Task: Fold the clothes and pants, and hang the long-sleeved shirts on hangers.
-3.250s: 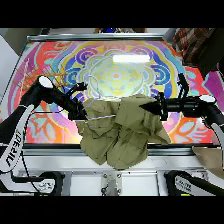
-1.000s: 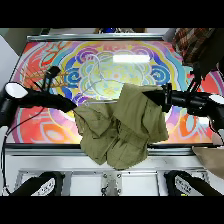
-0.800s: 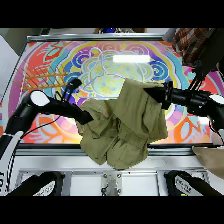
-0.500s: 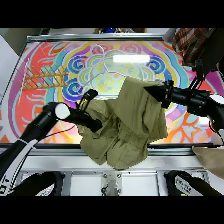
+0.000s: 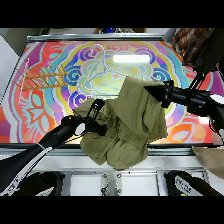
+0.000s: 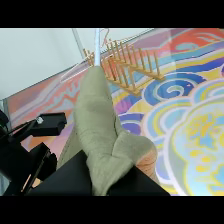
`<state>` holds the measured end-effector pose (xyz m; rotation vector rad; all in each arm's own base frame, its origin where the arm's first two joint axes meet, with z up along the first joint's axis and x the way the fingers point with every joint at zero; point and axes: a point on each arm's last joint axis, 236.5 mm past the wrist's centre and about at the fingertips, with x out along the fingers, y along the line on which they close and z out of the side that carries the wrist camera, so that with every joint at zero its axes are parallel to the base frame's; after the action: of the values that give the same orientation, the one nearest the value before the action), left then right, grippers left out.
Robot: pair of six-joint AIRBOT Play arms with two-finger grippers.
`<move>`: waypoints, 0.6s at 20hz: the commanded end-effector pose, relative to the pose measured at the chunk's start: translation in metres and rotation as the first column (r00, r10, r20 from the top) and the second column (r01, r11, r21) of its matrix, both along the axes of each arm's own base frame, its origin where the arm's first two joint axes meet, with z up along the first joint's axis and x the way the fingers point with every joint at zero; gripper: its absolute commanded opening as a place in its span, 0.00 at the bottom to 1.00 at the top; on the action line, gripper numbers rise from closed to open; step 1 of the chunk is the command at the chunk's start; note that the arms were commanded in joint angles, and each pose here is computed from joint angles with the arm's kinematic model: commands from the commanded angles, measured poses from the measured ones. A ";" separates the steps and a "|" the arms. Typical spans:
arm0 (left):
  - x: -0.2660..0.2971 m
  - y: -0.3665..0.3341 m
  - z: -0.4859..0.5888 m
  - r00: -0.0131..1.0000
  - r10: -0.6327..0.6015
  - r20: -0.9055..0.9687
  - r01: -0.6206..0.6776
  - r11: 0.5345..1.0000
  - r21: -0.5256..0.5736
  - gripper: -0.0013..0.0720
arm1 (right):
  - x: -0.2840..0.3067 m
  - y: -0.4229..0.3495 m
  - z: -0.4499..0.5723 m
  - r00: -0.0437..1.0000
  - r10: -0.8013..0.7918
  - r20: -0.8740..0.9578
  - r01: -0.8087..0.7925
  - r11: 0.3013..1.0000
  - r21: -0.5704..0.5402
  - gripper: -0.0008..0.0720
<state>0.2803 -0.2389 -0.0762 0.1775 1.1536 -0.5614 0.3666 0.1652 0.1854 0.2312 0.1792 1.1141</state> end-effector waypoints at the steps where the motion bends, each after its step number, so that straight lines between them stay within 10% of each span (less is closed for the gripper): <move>1: 0.001 0.012 -0.019 0.994 0.089 -0.056 -0.087 0.996 0.025 0.23 | -0.001 0.000 0.001 1.000 0.001 -0.001 -0.001 1.000 0.002 0.02; 2: 0.002 0.018 -0.020 0.992 0.106 -0.067 -0.104 0.994 0.033 0.04 | -0.001 0.000 0.002 1.000 0.000 -0.022 0.000 1.000 0.013 0.02; 12: 0.056 0.110 0.060 0.913 0.403 0.054 -0.397 0.913 -0.095 0.04 | -0.047 0.007 0.061 1.000 -0.006 -0.008 0.007 0.999 0.035 0.02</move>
<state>0.3290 -0.1463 -0.0366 -0.0671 1.1048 -0.2734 0.3349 0.1695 0.2325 0.2582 0.1554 1.1141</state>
